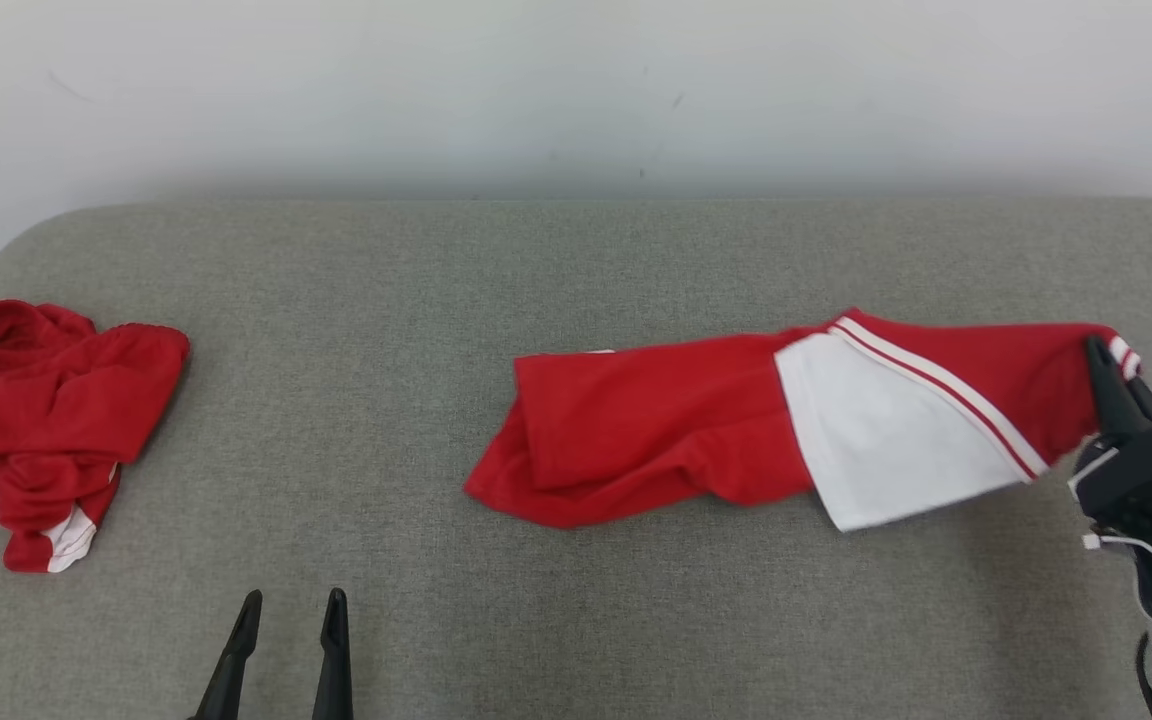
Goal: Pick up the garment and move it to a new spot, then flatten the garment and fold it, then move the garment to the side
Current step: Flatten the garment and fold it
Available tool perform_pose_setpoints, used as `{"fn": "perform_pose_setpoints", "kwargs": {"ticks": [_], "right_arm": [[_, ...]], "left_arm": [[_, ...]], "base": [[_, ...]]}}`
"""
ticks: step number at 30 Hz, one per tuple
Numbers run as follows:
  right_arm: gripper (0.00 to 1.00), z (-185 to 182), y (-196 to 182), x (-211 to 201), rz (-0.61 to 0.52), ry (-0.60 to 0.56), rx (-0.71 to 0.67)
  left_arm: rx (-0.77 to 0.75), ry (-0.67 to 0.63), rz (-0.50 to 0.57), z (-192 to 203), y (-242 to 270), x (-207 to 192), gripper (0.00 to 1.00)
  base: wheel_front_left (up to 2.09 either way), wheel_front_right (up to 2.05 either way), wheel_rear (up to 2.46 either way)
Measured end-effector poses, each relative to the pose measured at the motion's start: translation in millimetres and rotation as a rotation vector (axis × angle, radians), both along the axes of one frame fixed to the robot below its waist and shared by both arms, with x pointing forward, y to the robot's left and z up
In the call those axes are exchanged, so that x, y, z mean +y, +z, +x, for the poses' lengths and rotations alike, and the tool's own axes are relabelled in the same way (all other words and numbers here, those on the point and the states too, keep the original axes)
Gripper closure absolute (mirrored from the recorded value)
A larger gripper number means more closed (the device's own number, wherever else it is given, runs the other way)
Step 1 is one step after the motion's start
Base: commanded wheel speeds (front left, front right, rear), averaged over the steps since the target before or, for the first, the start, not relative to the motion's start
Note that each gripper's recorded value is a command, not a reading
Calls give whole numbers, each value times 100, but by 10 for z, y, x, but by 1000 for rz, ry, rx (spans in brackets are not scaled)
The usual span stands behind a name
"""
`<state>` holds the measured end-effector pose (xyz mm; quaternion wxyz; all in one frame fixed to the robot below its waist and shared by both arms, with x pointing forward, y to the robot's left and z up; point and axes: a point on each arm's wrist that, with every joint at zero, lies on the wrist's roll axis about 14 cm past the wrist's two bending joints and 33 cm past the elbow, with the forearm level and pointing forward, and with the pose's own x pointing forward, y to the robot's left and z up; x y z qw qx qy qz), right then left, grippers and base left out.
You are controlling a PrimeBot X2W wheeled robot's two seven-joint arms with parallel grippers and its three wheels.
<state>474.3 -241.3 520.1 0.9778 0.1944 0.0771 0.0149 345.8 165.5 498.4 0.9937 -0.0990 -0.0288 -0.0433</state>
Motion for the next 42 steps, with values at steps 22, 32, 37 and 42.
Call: {"fn": "perform_pose_setpoints", "kwargs": {"ticks": [22,32,37,42], "right_arm": [[0,-790,-645,-442,-422,-117,301],[0,-974,-197,202,-458,-13,-17],[0,-1128,-211,538,-433,66,-116],[0,-1268,-268,764,-409,121,-161]], "left_arm": [[-8,-2,5,60,20,2,0],[-20,-42,-3,112,52,-127,0],[-28,-53,-3,89,79,-159,0],[-36,-47,-4,28,104,-141,0]], "base": [[0,0,0],[0,0,0],[0,0,0],[0,0,0]]}}
